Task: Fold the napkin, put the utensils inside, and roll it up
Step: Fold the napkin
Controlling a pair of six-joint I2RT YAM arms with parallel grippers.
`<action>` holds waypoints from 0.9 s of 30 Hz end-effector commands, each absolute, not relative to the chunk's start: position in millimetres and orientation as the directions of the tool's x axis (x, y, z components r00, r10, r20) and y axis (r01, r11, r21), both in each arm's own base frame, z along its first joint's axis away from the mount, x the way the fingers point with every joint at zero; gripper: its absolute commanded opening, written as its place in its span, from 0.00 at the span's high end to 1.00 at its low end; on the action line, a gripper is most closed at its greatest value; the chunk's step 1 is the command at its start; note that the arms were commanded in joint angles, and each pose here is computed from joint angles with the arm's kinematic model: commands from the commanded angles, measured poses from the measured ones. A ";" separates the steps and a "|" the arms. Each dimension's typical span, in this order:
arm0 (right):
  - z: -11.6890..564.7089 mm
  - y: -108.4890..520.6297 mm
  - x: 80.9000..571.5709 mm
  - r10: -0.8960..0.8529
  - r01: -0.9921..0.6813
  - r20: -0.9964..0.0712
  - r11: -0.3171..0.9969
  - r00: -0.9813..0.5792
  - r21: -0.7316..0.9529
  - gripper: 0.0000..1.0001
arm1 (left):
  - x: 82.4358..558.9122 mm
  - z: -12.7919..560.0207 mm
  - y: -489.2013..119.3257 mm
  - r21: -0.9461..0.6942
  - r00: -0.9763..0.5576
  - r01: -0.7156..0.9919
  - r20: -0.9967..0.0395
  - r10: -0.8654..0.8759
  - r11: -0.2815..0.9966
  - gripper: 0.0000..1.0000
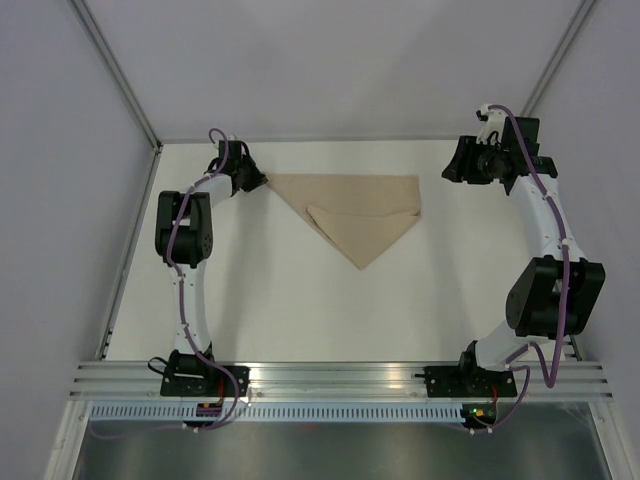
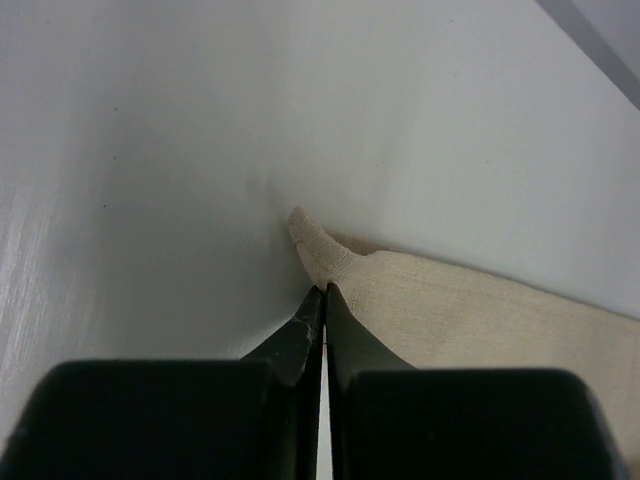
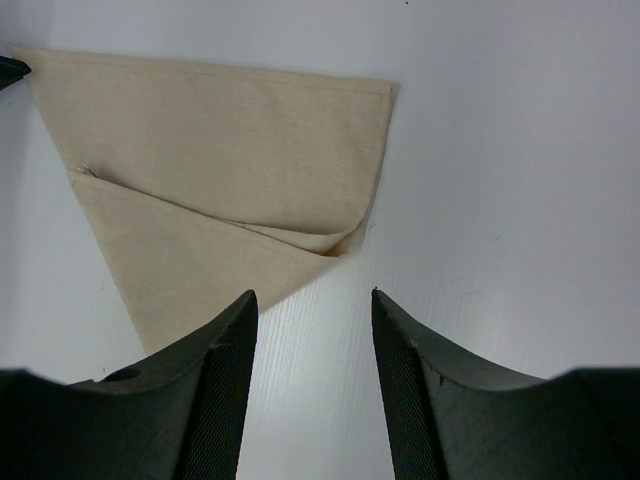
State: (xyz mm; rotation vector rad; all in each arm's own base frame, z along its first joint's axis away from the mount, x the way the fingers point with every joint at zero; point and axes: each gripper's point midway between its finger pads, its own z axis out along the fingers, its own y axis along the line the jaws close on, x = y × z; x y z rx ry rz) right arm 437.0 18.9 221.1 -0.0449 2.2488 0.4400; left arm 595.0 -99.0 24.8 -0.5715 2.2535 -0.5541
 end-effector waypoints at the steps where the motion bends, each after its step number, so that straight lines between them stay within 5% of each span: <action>1: 224.8 23.2 439.0 0.105 -0.198 -0.759 0.934 -0.643 0.296 0.45 | 592.8 66.4 -96.2 -0.569 -0.572 -0.192 -0.597 -0.562 0.800 0.98; 16: 219.8 34.1 434.4 0.074 -0.224 -0.753 0.932 -0.653 0.286 0.45 | 557.8 108.6 -52.4 -0.571 -0.442 -0.171 -0.684 -0.580 0.803 0.98; 27: 214.2 45.7 435.8 0.048 -0.241 -0.748 0.931 -0.662 0.274 0.46 | 495.9 161.6 -205.7 -0.530 -0.515 0.562 -0.825 -0.232 0.635 0.98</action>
